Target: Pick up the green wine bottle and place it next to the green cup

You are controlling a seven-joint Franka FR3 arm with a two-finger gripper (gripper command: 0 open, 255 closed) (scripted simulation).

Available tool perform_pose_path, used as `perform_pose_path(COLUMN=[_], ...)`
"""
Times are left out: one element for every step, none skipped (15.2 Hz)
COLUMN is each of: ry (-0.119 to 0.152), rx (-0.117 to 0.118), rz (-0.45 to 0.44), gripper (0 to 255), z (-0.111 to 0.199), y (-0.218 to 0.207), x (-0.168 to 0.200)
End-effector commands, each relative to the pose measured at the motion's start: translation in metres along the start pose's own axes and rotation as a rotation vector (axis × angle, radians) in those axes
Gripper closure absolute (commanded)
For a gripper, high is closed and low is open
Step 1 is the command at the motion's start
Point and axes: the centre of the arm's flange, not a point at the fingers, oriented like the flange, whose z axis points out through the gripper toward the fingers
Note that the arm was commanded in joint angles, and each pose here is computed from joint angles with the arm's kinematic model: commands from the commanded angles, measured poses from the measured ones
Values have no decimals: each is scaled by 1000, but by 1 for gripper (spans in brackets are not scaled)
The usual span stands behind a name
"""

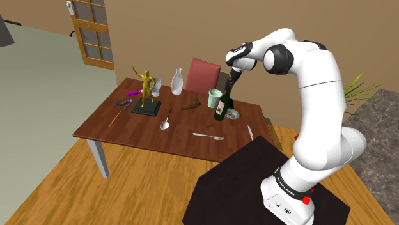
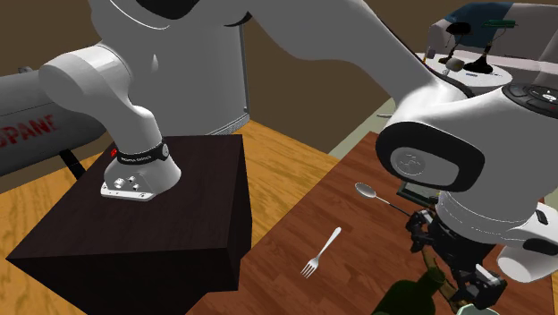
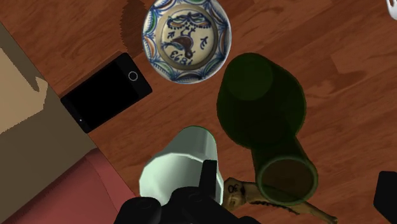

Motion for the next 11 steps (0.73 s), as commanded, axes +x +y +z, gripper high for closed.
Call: perform_pose_path(ry=[0,0,0,0,0,0,0,0,0,0,0], rx=[0,0,0,0,0,0,0,0,0,0,0], rz=[0,0,0,0,0,0,0,0,0,0,0], gripper=[0,0,0,0,0,0,0,0,0,0,0], z=[-19,-32,-43,-43,-43,-43,-43,-43,-43,-43,-43], y=[-1,-1,-1,-1,-1,-1,-1,-1,-1,-1,-1], x=[-1,-1,-1,-1,-1,-1,-1,-1,-1,-1,-1])
